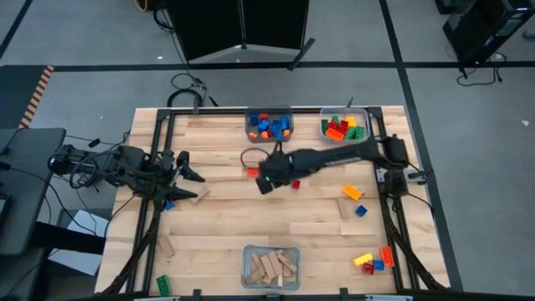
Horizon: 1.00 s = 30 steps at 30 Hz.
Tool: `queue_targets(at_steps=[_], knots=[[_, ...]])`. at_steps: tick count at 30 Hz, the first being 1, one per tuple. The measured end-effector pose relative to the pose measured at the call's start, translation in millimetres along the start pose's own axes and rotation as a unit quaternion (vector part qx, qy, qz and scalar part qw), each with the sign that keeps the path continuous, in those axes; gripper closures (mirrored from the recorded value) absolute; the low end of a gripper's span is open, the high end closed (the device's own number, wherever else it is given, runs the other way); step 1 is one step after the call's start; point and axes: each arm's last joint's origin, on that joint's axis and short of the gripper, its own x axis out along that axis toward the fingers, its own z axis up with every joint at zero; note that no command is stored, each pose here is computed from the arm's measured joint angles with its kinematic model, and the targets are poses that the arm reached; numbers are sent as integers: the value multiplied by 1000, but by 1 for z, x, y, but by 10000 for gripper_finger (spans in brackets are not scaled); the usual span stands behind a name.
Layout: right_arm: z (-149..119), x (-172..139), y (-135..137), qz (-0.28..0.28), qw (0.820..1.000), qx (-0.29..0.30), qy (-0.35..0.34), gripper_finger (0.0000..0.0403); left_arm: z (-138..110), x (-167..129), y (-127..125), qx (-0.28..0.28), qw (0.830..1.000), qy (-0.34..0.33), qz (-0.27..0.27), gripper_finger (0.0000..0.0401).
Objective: Sort blocks by size
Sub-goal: Put the brown block into the gray bin
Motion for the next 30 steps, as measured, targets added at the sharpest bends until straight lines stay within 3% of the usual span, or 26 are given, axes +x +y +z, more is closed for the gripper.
queue_targets(at_steps=[5, 10, 15, 21, 25, 30], knots=[[-52, -56, 23, 90, 996, -22, -18, 331, 0, 0, 0, 0, 1000, -1, 0, 135], [-114, -77, 43, 160, 986, -49, -15, 331, 0, 0, 0, -9, 1000, -1, 0, 135], [-166, -63, 63, 206, 977, -46, -10, 331, 0, 0, 0, -29, 1000, -1, 0, 135], [-197, -22, 94, 288, 958, -1, 1, 331, 0, 0, 0, -30, 1000, -1, -1, 135], [-208, -8, 112, 290, 957, -4, 4, 331, 0, 0, 0, -43, 999, -1, -1, 135], [-214, -6, 124, 248, 968, -26, 18, 331, 0, 0, 0, -61, 998, -1, -1, 135]])
